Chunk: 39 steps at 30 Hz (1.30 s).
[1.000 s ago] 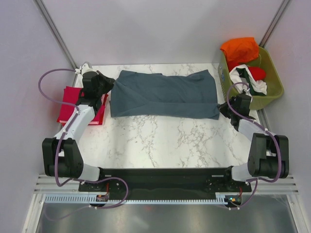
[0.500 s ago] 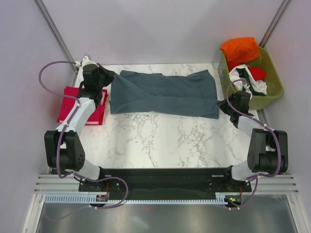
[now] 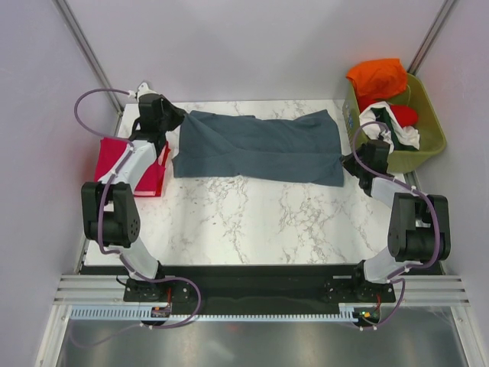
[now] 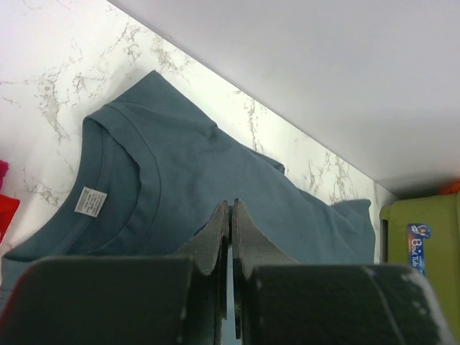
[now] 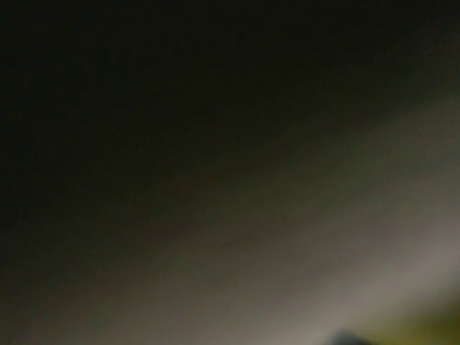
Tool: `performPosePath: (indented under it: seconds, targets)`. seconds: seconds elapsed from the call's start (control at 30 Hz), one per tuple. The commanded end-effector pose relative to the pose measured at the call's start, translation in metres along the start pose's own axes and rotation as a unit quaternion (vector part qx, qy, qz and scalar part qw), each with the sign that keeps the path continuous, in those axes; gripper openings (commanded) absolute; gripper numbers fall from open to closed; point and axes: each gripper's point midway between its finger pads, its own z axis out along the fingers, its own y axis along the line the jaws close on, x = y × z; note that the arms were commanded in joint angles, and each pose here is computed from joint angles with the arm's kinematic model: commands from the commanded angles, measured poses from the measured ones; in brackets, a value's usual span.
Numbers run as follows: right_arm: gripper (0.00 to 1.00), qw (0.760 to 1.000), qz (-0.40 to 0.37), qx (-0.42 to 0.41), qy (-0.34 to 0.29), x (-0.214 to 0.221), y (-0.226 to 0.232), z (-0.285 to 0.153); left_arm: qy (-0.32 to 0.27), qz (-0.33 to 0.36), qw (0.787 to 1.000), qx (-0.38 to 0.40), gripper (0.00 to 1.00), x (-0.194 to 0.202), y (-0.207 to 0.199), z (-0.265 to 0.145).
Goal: Fold and stack the t-shirts
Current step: Fold the tshirt
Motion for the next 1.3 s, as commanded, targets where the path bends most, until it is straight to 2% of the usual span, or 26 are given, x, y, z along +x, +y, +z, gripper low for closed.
performPosePath:
  seconds: [0.0,0.4,0.53,0.6,0.7,0.73,0.8,0.87,0.93,0.97,1.03,1.1,1.13,1.27]
  targets:
    - [0.00,1.000,-0.003,-0.011,-0.020,-0.012,0.012,0.005,-0.022,0.016,0.999,0.035,0.02,-0.022,-0.023,0.008]
    - [0.02,1.000,-0.012,0.001,-0.018,-0.004,0.011,0.011,0.014,0.010,0.998,0.063,0.02,-0.007,-0.031,0.057]
    - [0.04,1.000,-0.015,0.002,-0.018,-0.003,0.012,0.011,0.029,0.005,0.998,0.055,0.02,0.006,-0.022,0.073]
    - [0.08,1.000,-0.018,0.001,-0.018,-0.003,0.013,0.010,0.030,0.004,0.998,0.057,0.02,0.007,-0.023,0.079]
    - [0.25,1.000,-0.020,0.000,-0.021,-0.004,0.016,0.007,0.038,0.004,0.997,0.061,0.02,0.013,-0.022,0.091]
    - [0.35,0.999,-0.022,-0.002,-0.025,-0.006,0.018,0.004,0.041,0.004,0.997,0.061,0.04,0.015,-0.021,0.094]
    - [0.46,0.999,-0.024,-0.006,-0.028,-0.007,0.022,-0.002,0.052,0.005,0.997,0.060,0.21,0.018,-0.022,0.098]
    - [0.51,0.999,-0.027,-0.006,-0.031,-0.007,0.024,-0.008,0.052,0.009,0.997,0.058,0.39,0.014,-0.024,0.095]
    - [0.53,0.999,-0.026,-0.010,-0.034,-0.005,0.024,-0.019,0.052,0.013,0.997,0.049,0.46,0.014,-0.022,0.089]
    - [0.53,0.999,-0.027,-0.012,-0.038,-0.006,0.025,-0.023,0.044,0.018,0.998,0.045,0.58,0.009,-0.023,0.084]
    - [0.53,0.999,-0.024,-0.011,-0.048,-0.004,0.023,-0.035,0.032,0.031,0.998,0.044,0.70,0.001,-0.028,0.065]
    - [0.52,0.998,-0.025,-0.015,-0.050,0.001,0.025,-0.043,0.026,0.041,0.998,0.033,0.79,-0.003,-0.028,0.042]
    - [0.51,0.998,-0.024,-0.013,-0.055,0.002,0.021,-0.051,0.025,0.044,0.998,0.030,0.87,-0.004,-0.028,0.033]
    - [0.50,0.998,-0.028,0.000,-0.055,0.025,0.019,-0.072,0.038,0.053,0.998,0.013,0.95,0.001,-0.029,-0.012]
